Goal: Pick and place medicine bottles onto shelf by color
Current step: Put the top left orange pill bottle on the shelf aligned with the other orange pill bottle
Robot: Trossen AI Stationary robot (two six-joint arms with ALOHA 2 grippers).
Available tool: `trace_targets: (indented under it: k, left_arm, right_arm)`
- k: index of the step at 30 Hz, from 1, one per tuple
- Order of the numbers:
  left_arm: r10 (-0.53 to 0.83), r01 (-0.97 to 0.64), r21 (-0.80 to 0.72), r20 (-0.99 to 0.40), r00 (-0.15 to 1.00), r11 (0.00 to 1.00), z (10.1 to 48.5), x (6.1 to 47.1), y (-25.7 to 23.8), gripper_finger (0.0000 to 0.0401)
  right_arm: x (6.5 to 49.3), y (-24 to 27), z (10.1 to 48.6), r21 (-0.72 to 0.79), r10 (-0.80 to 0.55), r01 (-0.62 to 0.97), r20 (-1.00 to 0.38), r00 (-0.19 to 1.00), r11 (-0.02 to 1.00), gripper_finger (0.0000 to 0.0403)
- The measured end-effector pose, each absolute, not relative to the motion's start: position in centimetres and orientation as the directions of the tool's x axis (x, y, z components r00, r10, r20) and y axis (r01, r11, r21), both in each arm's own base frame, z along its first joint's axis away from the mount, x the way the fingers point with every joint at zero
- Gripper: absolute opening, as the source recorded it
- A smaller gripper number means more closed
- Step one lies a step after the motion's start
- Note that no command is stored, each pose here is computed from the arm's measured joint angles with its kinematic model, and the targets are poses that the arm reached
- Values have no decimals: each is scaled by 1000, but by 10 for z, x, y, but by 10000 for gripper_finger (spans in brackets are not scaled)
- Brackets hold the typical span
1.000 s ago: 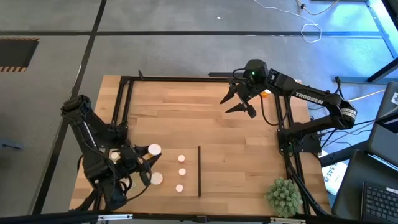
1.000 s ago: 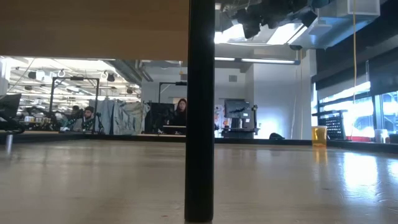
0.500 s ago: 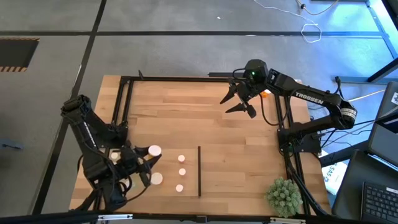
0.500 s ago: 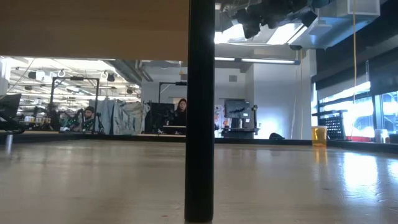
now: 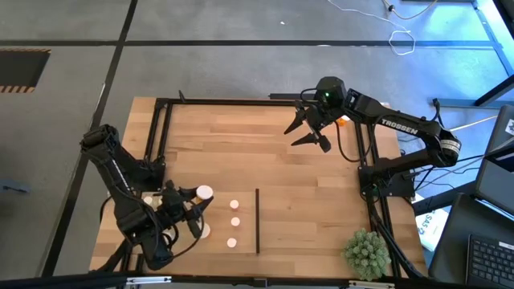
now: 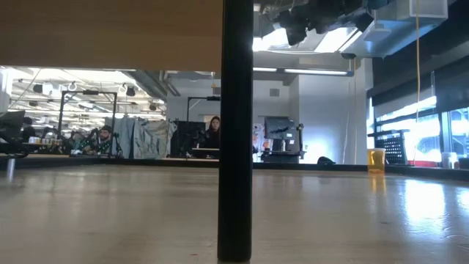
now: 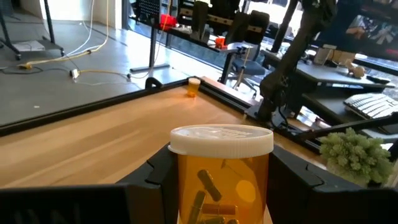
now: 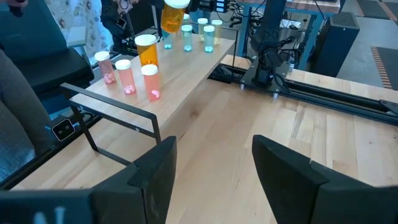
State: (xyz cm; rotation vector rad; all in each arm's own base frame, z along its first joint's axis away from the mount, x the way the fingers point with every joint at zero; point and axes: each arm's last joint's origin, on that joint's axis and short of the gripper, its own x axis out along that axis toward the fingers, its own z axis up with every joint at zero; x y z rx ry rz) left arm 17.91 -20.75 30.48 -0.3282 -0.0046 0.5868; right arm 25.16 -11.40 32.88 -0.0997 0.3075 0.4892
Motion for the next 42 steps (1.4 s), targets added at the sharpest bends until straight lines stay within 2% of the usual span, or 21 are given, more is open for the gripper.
trace_targets:
  k: [6,16,21,29,42]
  left_arm:
    - [575,-575,-306,-100,812,759,303,184,-198,162]
    - [549,-616,-240,-292,783,750,314,177,-174,162]
    - [471,-575,-237,-378,797,783,329,169,-166,162]
    - [340,-457,-194,-438,832,868,346,163,-160,161]
    - [283,-365,-107,-448,848,925,366,150,-136,160]
  right_arm:
    - [252,-114,329,-21,446,-476,-314,838,879,213]
    - [252,-114,329,-21,447,-476,-314,838,879,213]
    - [252,-114,329,-21,447,-476,-314,838,879,213]
    - [252,-114,329,-21,447,-476,-314,838,879,213]
    - [252,-114,329,-21,446,-476,-314,838,879,213]
